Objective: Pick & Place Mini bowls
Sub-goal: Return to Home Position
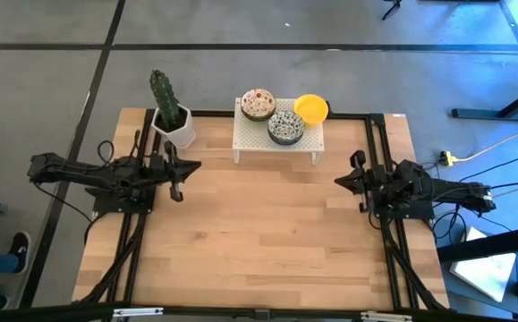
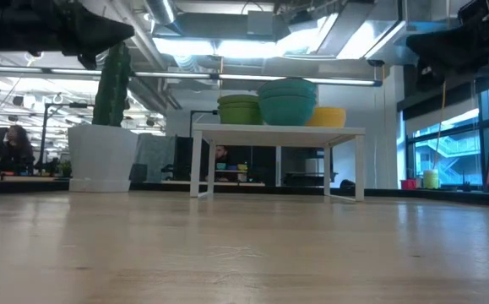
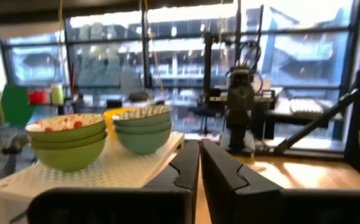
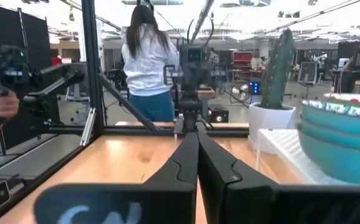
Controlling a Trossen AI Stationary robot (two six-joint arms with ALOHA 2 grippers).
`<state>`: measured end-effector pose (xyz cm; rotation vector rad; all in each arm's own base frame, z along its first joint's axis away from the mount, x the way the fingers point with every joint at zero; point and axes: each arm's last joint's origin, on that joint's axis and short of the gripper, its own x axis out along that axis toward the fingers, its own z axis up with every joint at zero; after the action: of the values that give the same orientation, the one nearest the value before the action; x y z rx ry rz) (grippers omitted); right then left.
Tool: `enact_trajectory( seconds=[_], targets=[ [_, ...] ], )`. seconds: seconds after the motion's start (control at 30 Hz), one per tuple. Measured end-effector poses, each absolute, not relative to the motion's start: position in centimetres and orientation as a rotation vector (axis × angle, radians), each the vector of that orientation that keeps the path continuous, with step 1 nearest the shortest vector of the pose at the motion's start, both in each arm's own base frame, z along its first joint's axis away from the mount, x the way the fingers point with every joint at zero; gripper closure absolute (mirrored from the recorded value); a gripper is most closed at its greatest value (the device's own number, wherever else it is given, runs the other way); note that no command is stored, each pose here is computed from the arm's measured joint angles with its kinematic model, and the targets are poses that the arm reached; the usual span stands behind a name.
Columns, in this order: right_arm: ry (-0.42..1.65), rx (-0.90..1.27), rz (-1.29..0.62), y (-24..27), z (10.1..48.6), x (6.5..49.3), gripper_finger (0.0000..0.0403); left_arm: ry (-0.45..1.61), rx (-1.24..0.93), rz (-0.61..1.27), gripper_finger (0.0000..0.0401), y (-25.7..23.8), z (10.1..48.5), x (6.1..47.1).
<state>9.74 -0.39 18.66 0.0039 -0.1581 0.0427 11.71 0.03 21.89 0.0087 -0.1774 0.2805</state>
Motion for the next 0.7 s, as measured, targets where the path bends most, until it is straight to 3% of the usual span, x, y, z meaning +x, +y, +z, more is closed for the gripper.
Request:
enact_trajectory(
  seconds=[0.2,0.7],
  targets=[
    [-0.145,-0.018,0.058,-0.3,20.2,9.3,0.0397,-0.31,-0.005,0.269,0.0395,0.0,19.9,11.2],
    [0.002,-0.017,0.08,-0.2,19.2,9.3,0.0389,-0.226,0.036,0.287,0.0396,-0.1,19.0,9.2]
  ],
)
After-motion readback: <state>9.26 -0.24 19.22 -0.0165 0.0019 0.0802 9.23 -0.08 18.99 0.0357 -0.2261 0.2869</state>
